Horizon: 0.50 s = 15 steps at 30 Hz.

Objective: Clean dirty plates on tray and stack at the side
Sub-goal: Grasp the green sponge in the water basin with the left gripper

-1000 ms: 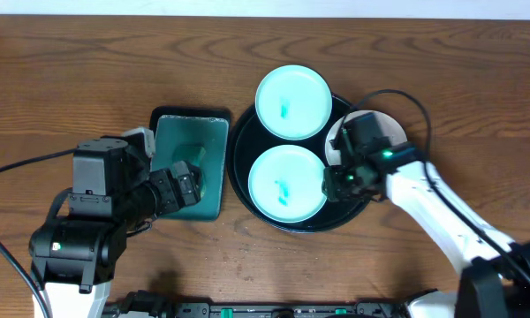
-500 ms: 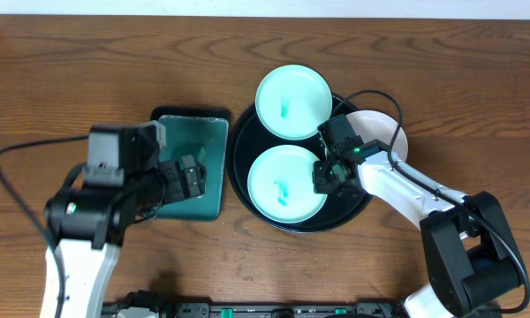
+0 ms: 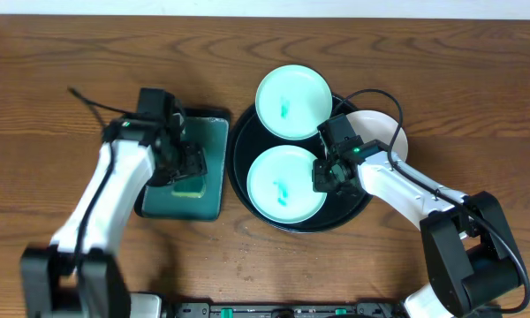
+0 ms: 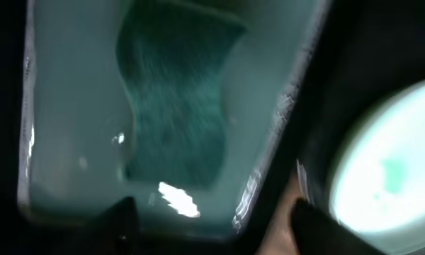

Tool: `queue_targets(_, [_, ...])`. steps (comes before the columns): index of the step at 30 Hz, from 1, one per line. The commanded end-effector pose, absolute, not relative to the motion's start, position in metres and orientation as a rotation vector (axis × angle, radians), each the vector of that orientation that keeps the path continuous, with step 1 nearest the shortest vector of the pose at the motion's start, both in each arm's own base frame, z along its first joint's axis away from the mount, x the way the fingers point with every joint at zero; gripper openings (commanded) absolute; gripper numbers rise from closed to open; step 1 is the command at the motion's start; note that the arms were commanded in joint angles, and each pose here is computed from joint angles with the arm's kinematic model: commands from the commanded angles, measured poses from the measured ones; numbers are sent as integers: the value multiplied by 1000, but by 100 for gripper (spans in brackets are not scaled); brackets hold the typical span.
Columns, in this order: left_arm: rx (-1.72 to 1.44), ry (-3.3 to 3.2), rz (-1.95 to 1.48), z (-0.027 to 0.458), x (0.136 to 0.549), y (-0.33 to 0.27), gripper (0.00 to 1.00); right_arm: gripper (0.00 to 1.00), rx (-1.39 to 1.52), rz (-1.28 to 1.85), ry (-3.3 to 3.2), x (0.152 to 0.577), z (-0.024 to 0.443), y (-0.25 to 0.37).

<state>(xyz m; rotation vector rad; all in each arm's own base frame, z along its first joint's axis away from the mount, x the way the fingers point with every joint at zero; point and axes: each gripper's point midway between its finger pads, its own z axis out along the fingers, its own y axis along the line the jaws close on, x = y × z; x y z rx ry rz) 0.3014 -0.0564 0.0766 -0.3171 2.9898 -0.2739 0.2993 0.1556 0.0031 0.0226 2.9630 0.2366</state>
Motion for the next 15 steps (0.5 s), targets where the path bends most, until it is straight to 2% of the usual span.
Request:
queue_targets(1, [-326,3025,-128,54,312,-41,64,1,37,135,2964,300,-8,146])
queue_targets(4, [-332,3067,-118,28,317,-42,59,1,28,127,2962,300,-8,145])
queue_targets(7, [-337,3099,-109,6,320,-42,48,1,30,126,2961,301,-8,145])
queue_targets(11, [-344,3140,-97,-8,315,-42,11,1,28,126,2962,300,-8,145])
queue_targets(13, [-343,3138,-98,-5,315,-42,7,1,28,125,2964,300,-8,145])
queue_targets(15, [-341,3128,-100,2,316,-42,7,1,28,122,2967,299,-8,144])
